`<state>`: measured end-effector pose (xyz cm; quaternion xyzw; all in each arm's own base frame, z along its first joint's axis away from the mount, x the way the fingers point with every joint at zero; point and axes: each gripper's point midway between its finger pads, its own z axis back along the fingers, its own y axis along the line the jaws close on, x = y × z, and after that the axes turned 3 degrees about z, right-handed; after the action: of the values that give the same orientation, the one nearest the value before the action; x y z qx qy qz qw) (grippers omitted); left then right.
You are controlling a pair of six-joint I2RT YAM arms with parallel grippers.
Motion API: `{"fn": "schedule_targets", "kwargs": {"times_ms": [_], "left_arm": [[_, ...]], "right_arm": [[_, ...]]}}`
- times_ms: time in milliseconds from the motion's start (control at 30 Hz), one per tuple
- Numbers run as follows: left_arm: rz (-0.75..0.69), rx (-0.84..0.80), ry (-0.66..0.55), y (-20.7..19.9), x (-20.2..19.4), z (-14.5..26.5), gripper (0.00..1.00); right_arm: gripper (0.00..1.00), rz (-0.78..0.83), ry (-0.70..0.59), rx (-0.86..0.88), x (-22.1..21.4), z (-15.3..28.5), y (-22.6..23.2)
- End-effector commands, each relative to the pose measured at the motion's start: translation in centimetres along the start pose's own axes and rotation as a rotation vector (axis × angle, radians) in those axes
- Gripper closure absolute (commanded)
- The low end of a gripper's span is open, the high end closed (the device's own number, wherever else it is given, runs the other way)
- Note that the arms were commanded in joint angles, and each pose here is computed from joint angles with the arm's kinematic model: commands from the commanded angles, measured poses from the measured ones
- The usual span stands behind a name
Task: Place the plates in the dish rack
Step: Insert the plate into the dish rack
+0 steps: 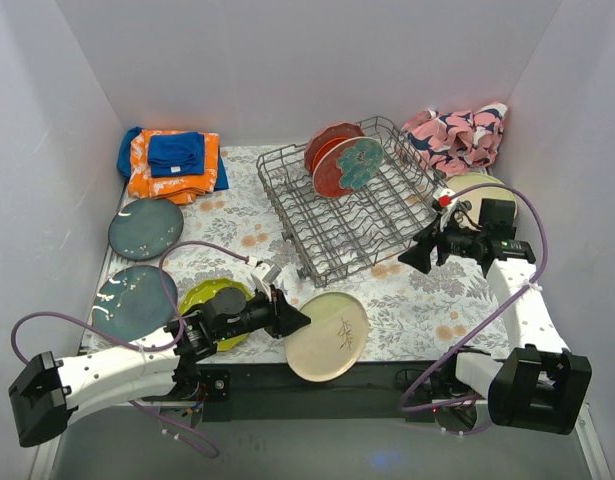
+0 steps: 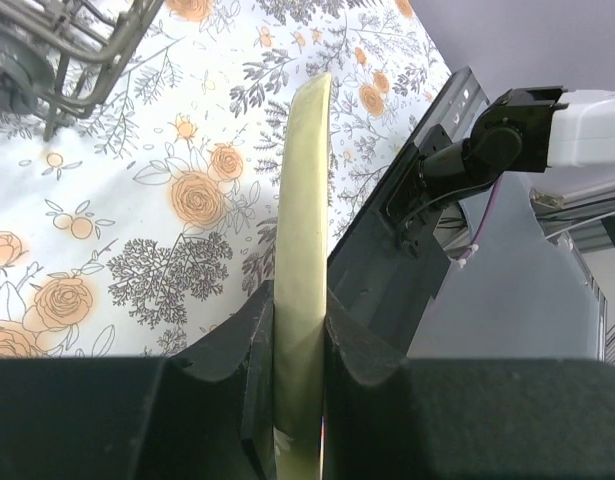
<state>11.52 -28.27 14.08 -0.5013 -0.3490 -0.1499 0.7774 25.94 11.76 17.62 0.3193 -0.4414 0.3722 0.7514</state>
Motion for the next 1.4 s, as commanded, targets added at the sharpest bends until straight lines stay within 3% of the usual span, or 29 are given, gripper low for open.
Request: {"fn": "schedule_targets", "kwargs": {"times_ms": [0,433,667,1033,1367], "left_arm": [[-0.044,-0.114,-0.187,-5.6,7.1,1.1,1.00],[-0.207,-0.025,-0.283,-8.9,14.6,1.2,1.00],[-0.297,0.028,-0.390,-11.4,22.4,1.3,1.00],[-0.351,0.011,-0.456,-8.9,31.6,-1.4,1.00],[-0.468,0.024,-0.419,-5.1,37.7,-7.1,1.00]], "right_arm": [[0.18,0.005,-0.066,0.010,1.4,1.1,0.2],[0.17,-0.008,-0.090,-0.063,1.0,2.3,-0.9],[0.17,-0.014,-0.111,-0.073,1.1,2.9,-1.0],[0.17,-0.028,-0.124,-0.073,1.1,3.1,-1.0],[0.17,-0.044,-0.127,-0.056,0.9,2.9,-0.9]]}}
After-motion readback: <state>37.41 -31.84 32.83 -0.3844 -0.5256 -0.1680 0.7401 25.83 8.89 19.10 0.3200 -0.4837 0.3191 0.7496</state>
